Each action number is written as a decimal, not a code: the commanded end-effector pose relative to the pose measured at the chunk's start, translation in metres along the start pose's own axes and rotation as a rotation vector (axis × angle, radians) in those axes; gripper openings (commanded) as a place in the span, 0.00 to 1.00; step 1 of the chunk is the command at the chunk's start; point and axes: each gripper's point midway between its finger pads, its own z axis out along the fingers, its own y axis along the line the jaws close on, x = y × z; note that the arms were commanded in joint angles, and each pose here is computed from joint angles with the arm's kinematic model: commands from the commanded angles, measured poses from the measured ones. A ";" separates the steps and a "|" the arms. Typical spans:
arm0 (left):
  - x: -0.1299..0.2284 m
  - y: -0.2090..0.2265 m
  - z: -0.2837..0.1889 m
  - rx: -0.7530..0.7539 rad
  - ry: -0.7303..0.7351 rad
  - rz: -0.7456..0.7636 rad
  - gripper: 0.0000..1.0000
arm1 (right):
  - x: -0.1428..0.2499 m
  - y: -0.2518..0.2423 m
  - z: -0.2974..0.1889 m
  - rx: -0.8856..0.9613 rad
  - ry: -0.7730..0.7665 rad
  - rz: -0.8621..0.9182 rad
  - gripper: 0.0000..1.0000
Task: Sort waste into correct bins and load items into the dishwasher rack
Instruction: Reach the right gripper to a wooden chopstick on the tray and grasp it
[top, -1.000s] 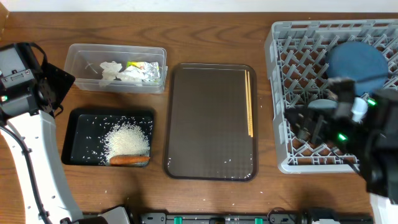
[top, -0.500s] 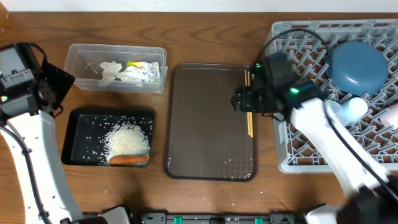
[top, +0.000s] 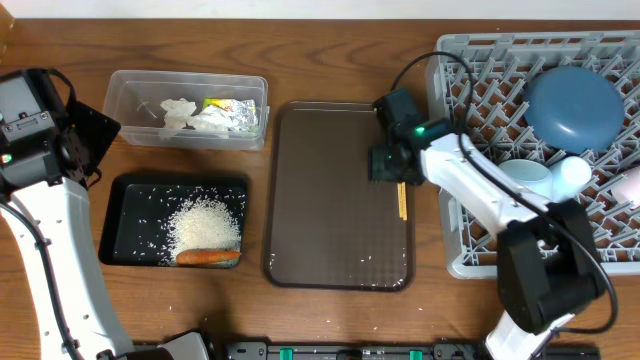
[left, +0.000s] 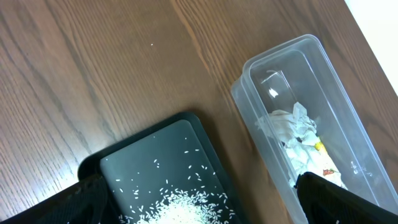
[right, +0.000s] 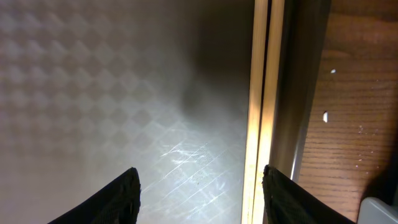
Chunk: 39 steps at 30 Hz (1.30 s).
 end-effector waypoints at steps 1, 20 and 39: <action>-0.004 0.002 0.000 -0.010 -0.010 -0.005 1.00 | -0.009 -0.002 0.004 0.073 -0.048 0.015 0.60; -0.004 0.002 0.000 -0.010 -0.010 -0.005 1.00 | -0.007 -0.001 0.031 0.089 -0.028 0.008 0.58; -0.004 0.002 0.000 -0.010 -0.010 -0.005 1.00 | 0.001 -0.003 0.049 0.107 0.004 0.001 0.52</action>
